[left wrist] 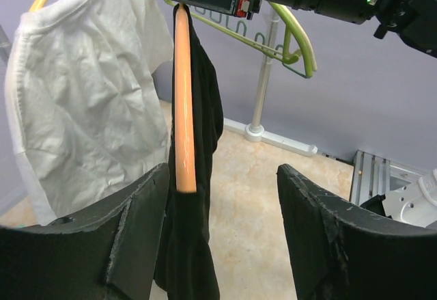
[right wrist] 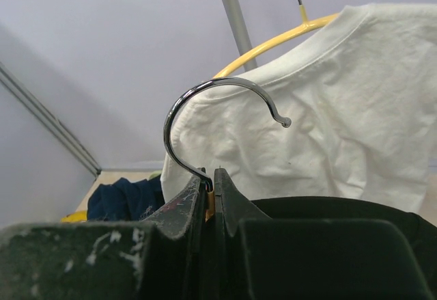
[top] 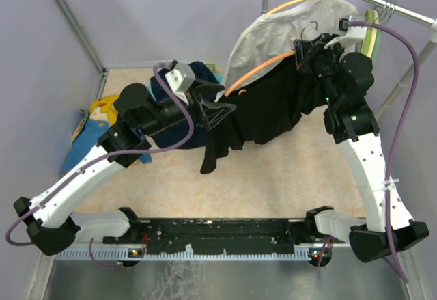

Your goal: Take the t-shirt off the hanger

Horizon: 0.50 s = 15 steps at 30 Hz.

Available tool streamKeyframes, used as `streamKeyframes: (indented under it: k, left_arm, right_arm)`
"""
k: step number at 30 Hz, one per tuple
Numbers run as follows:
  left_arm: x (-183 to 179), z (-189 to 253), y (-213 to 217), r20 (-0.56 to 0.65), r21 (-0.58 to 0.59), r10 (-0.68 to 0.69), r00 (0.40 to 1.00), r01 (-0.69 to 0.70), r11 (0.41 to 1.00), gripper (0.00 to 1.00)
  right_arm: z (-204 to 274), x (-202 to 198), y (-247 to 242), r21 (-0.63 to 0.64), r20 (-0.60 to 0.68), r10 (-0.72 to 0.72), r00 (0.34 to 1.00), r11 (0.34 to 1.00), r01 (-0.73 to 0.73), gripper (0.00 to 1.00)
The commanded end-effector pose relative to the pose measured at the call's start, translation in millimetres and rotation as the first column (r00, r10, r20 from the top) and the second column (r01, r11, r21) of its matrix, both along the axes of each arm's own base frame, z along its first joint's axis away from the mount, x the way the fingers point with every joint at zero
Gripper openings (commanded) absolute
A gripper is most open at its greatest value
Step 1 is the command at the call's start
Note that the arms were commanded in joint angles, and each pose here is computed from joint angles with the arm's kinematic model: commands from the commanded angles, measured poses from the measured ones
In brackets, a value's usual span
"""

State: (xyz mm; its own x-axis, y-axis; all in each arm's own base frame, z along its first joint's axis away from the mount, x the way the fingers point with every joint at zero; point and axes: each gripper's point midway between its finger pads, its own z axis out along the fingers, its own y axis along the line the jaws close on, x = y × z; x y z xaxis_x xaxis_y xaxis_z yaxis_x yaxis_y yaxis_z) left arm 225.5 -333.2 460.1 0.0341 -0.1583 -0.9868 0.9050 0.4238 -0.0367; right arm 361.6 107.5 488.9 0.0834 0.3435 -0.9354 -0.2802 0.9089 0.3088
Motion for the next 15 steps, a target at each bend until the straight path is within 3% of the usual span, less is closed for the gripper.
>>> streamKeyframes:
  k: [1,10,15]
  left_arm:
    - [-11,14,18,0.072,-0.047,0.025,0.997,-0.021,0.999,0.71]
    - [-1,-43,8,-0.02,0.061,0.03,0.999,-0.029,0.998,0.71]
    - [5,-69,4,-0.047,0.098,0.042,0.998,-0.037,0.994,0.64]
  right_arm:
    - [73,-29,-11,0.086,0.215,-0.03,0.976,0.996,0.012,0.0]
    - [84,-37,-19,0.105,0.244,-0.062,0.968,0.994,0.037,0.0]
    - [91,-42,-20,0.107,0.269,-0.059,0.961,0.994,0.031,0.0]
